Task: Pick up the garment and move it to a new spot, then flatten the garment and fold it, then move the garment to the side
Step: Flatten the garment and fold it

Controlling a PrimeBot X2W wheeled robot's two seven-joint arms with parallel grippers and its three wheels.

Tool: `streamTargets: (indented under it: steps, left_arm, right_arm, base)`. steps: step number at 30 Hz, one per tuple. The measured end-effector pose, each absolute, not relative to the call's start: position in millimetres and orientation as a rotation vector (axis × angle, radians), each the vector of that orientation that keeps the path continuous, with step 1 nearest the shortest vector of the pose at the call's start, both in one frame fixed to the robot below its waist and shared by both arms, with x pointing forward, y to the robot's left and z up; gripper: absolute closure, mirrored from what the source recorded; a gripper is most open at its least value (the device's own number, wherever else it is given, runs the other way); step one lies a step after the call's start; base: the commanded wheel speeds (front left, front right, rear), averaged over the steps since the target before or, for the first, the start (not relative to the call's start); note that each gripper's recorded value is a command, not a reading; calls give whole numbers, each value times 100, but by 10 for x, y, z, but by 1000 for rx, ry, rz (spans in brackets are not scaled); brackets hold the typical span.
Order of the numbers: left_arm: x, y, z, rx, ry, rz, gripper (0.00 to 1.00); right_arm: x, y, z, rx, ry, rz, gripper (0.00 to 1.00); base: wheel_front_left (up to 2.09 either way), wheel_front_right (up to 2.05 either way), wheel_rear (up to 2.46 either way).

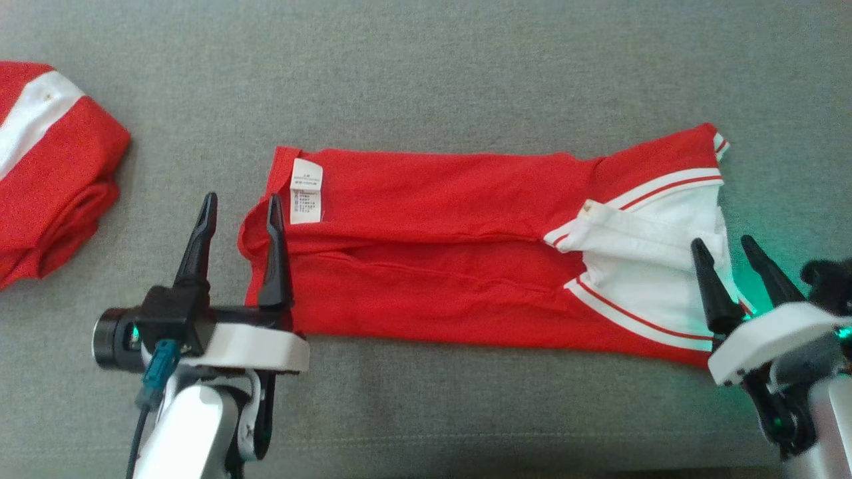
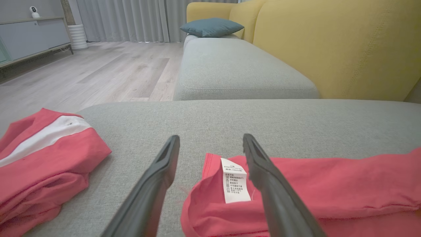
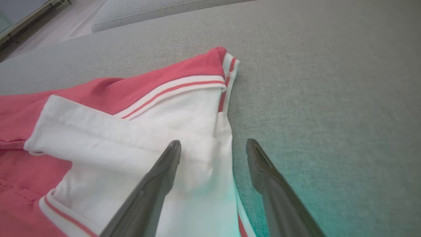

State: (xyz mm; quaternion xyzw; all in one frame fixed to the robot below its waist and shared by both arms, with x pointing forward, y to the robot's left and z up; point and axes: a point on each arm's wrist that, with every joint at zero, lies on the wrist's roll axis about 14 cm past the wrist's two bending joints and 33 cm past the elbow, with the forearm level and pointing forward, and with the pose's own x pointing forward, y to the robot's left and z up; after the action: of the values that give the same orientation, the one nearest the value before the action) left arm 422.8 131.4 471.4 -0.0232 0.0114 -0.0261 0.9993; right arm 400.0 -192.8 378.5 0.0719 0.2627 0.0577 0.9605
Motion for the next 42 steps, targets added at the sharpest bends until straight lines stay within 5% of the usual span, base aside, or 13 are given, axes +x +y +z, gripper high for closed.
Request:
streamTargets:
  steps: [5, 6, 7, 18, 31, 42]
  left_arm:
    - [4288, 1339, 4660, -40, 28, -45, 0]
    - [4297, 1339, 4658, -39, 28, -49, 0]
    - [4302, 1342, 4660, -40, 26, -47, 0]
    - [4304, 1305, 4713, -46, 8, -51, 0]
    - [4294, 1212, 4854, -55, -30, -76, 0]
    - [4210, 1135, 4925, -58, -43, -100, 0]
  right_arm:
    - [4018, -1828, 3545, 170, 658, 151, 0]
    - [4029, -1820, 3536, 174, 669, 157, 35]
    - [4032, -1812, 3528, 180, 683, 164, 100]
    - [4035, -1849, 3672, 236, 653, 158, 100]
    - [4011, -2948, 4117, 78, 551, -66, 100]
    - [4349, -1752, 4966, 13, 321, 283, 100]
  base:
    - [0, 0, 0]
    - [0, 0, 0]
    - [0, 0, 0]
    - [0, 0, 0]
    - [0, 0, 0]
    - [0, 0, 0]
